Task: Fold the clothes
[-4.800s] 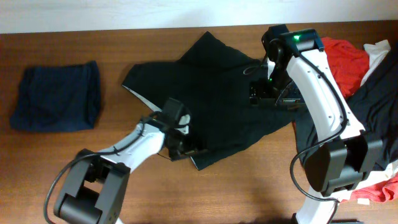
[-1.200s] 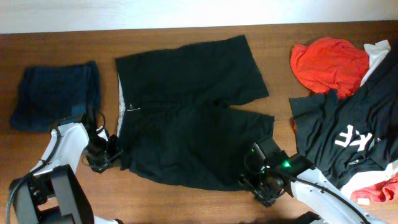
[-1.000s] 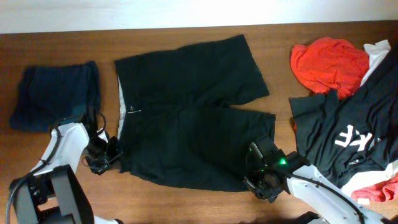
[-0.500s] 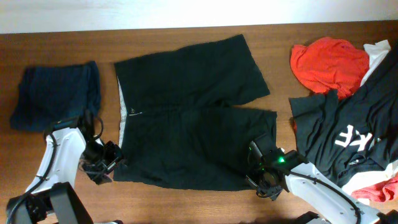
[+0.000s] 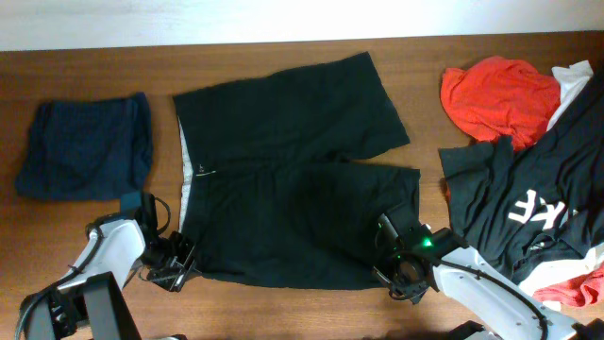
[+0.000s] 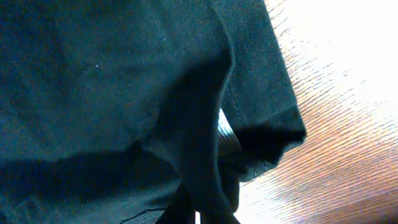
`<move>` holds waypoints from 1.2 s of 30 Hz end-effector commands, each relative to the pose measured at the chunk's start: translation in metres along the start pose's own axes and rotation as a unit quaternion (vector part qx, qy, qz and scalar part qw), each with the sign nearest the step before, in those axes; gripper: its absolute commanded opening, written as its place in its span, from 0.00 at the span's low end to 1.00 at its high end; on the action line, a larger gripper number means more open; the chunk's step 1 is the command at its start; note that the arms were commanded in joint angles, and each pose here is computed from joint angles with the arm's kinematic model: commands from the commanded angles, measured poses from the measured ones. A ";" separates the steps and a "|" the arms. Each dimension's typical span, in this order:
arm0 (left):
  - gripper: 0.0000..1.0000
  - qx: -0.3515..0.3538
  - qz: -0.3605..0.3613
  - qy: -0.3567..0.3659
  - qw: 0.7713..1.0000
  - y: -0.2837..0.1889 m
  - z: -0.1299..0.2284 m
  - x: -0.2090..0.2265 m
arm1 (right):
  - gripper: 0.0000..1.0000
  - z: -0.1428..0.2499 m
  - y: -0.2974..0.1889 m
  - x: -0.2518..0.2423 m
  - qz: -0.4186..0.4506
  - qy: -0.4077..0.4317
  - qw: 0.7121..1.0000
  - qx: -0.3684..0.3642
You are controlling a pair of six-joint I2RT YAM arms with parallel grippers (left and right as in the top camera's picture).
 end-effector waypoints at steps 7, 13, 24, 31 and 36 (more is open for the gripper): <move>0.02 -0.218 -0.007 0.243 0.945 -0.140 -0.005 -0.011 | 0.04 -0.023 -0.118 0.016 -0.005 -0.059 0.991 -0.122; 0.01 -0.240 0.002 0.256 0.936 -0.182 0.029 0.002 | 0.04 -0.019 -0.222 0.019 -0.085 -0.138 0.967 -0.199; 0.01 -0.281 0.045 0.250 0.925 -0.207 0.007 -0.033 | 0.04 -0.053 -0.280 0.136 -0.160 -0.354 0.848 -0.361; 0.01 -0.321 0.081 0.243 0.912 -0.195 -0.067 -0.093 | 0.04 -0.117 -0.245 0.197 -0.134 -0.302 0.853 -0.404; 0.01 -0.332 0.172 0.282 0.883 -0.178 -0.108 -0.156 | 0.04 -0.165 -0.231 0.214 -0.137 -0.259 0.856 -0.426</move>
Point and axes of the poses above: each gripper's point midway between its finger pads, its own y axis out along the fingers, its own x axis along the line the jaws close on, z = x × y, the point moved 2 cm from there along -y, back along the fingers, and after that the axes turned 6 degrees about y, right-handed, at the moved point
